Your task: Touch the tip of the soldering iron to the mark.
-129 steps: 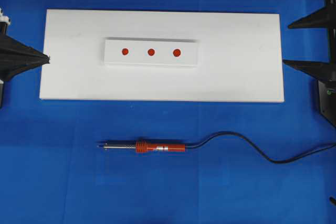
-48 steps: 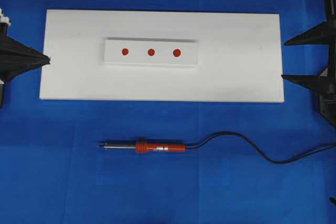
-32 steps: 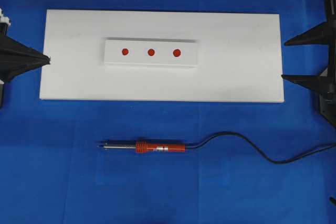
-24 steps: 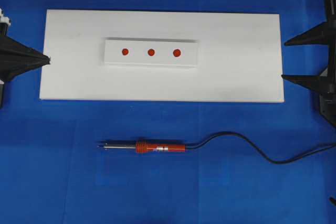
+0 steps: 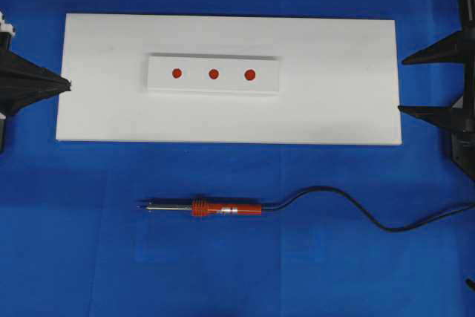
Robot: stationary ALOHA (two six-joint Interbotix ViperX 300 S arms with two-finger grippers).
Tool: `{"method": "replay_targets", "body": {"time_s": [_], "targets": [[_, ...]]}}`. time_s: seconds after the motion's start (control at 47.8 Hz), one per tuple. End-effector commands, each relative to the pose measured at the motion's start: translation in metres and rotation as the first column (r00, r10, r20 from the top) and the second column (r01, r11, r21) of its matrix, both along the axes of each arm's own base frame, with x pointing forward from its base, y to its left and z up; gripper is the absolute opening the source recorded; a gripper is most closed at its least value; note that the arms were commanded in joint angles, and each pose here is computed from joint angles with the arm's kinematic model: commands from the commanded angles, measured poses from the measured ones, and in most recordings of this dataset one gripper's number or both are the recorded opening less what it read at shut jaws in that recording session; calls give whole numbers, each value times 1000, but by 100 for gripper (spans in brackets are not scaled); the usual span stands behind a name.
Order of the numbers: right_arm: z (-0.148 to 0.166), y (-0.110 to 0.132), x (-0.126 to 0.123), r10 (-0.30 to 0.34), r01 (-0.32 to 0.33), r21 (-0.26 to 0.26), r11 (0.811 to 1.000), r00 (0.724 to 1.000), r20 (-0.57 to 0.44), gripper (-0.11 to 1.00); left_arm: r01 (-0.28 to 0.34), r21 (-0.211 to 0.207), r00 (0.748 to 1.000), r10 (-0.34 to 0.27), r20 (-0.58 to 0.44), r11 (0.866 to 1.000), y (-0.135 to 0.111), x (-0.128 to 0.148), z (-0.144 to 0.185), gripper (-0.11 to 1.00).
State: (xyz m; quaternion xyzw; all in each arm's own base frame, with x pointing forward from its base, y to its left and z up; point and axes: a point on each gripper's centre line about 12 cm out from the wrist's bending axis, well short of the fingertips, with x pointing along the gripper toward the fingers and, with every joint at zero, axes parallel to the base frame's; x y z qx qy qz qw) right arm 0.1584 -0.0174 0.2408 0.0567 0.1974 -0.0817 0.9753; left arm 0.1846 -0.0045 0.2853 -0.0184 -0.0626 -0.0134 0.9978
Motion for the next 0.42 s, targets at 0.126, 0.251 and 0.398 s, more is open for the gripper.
{"method": "replay_targets", "body": {"time_s": [0.126,0.251,0.398], "targets": [[9,0,2,2,-2,1,1000,1000,27,83,2,3,1000,-2,11,1000,0,1,4,0],[9,0,2,0,0,1,1000,1000,27,83,3,3,1000,-3,11,1000,-1,1,4,0],[9,0,2,1,-1,1,1000,1000,26,83,2,4,1000,-2,11,1000,0,1,4,0]]}}
